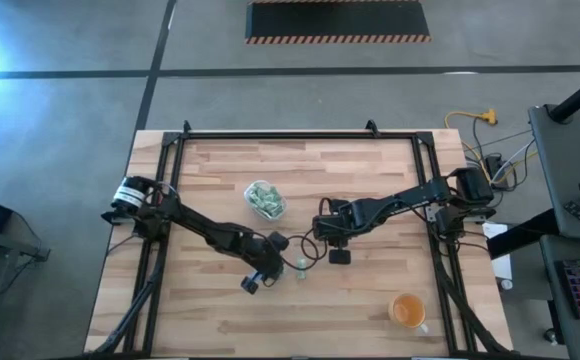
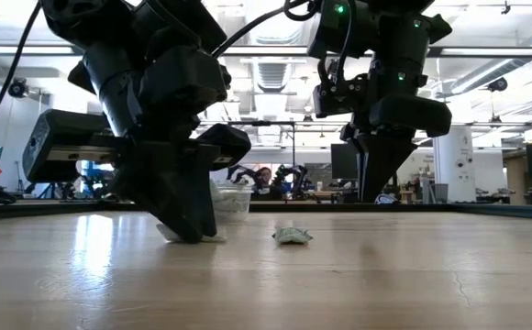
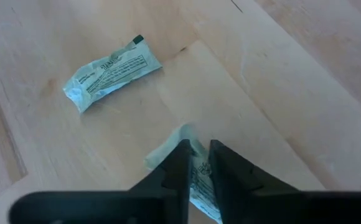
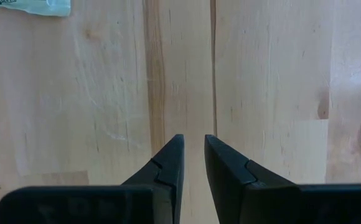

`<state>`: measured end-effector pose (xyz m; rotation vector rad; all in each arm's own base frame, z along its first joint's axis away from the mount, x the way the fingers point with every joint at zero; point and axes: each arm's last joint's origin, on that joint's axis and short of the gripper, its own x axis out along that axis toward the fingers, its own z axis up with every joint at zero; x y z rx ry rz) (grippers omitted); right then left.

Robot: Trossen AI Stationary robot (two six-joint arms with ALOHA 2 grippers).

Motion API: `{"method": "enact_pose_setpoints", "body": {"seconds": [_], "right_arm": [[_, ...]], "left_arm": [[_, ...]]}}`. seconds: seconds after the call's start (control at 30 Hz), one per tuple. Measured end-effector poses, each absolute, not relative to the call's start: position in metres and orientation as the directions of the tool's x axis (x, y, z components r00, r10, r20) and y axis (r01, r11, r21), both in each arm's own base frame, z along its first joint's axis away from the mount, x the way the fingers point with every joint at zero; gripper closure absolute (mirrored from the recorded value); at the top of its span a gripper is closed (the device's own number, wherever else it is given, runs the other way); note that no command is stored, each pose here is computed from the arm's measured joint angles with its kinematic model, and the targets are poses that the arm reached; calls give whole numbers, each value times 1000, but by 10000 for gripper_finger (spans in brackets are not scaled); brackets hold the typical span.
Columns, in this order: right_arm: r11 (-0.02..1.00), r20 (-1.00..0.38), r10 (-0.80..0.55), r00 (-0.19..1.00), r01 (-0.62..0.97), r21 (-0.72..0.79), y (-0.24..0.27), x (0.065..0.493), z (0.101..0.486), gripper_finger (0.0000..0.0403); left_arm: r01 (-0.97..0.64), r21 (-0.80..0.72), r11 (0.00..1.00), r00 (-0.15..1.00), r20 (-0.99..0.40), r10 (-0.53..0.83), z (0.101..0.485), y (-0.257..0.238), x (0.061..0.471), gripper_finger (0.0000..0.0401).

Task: Pick and place Stevia / Truvia into bins
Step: Put the stevia packet into the transparent bin

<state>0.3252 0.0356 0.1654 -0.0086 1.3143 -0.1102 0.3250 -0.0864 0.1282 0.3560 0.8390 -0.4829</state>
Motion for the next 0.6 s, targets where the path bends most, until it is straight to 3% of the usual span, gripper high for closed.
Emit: {"method": "enact_pose_setpoints", "body": {"seconds": [0.23, 0.6], "right_arm": [[995, -964, -85, 252, 75, -68, 36, 326, 166, 349], [996, -960, -84, 266, 58, -72, 36, 327, 166, 349]], "left_arm": [[535, 116, 837, 570, -781, -255, 130, -86, 325, 398], [480, 198, 855, 610, -776, -163, 153, -83, 313, 400]]}}
